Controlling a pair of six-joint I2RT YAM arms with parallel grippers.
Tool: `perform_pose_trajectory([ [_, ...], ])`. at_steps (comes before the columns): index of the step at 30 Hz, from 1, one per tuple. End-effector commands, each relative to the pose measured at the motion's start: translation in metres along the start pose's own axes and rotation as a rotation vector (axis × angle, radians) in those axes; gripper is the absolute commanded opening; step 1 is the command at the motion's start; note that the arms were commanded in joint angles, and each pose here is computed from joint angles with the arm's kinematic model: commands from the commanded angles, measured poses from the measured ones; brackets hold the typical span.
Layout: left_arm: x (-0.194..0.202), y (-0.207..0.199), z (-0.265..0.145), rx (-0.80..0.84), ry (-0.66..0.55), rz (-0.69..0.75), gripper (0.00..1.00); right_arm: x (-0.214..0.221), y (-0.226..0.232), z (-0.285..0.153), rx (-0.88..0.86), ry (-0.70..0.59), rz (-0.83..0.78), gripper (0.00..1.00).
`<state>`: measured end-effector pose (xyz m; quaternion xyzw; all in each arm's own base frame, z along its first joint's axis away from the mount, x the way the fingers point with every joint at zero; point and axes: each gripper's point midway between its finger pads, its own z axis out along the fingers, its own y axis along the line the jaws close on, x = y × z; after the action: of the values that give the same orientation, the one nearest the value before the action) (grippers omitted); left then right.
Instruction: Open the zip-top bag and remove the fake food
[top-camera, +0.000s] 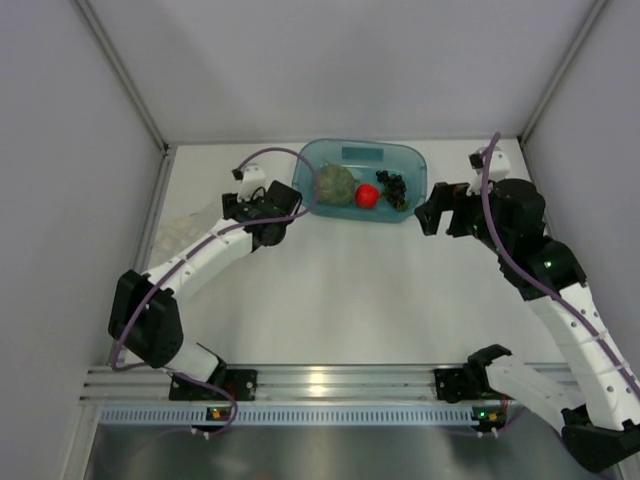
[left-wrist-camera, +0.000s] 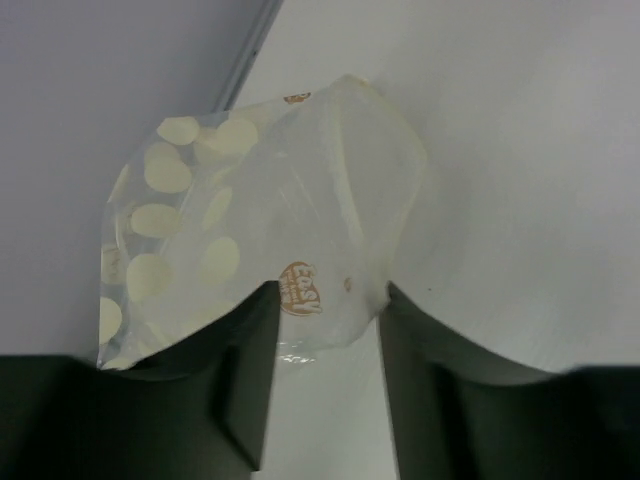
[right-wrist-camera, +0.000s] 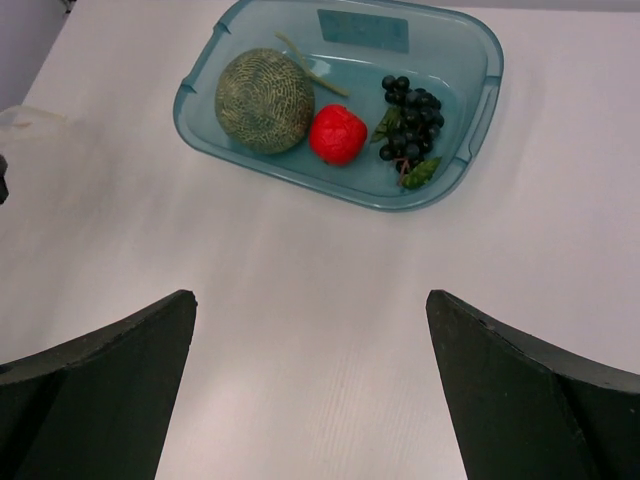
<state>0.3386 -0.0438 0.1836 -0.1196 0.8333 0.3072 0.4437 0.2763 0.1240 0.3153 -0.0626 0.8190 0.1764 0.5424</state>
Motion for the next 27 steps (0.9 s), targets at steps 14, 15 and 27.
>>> perform_pose_trajectory([
  [14, -0.066, 0.028, -0.08, 0.424, -0.082, -0.328, 0.98, 0.001, -0.019, -0.049, 0.097, -0.023, 0.002, 0.99],
  [15, -0.07, 0.038, -0.088, 0.445, -0.104, -0.347, 0.98, 0.003, -0.022, -0.052, 0.114, -0.019, 0.005, 0.99],
  [27, -0.054, 0.13, -0.129, 0.558, -0.289, -0.365, 0.98, 0.031, -0.053, -0.082, 0.239, -0.062, -0.015, 0.99],
])
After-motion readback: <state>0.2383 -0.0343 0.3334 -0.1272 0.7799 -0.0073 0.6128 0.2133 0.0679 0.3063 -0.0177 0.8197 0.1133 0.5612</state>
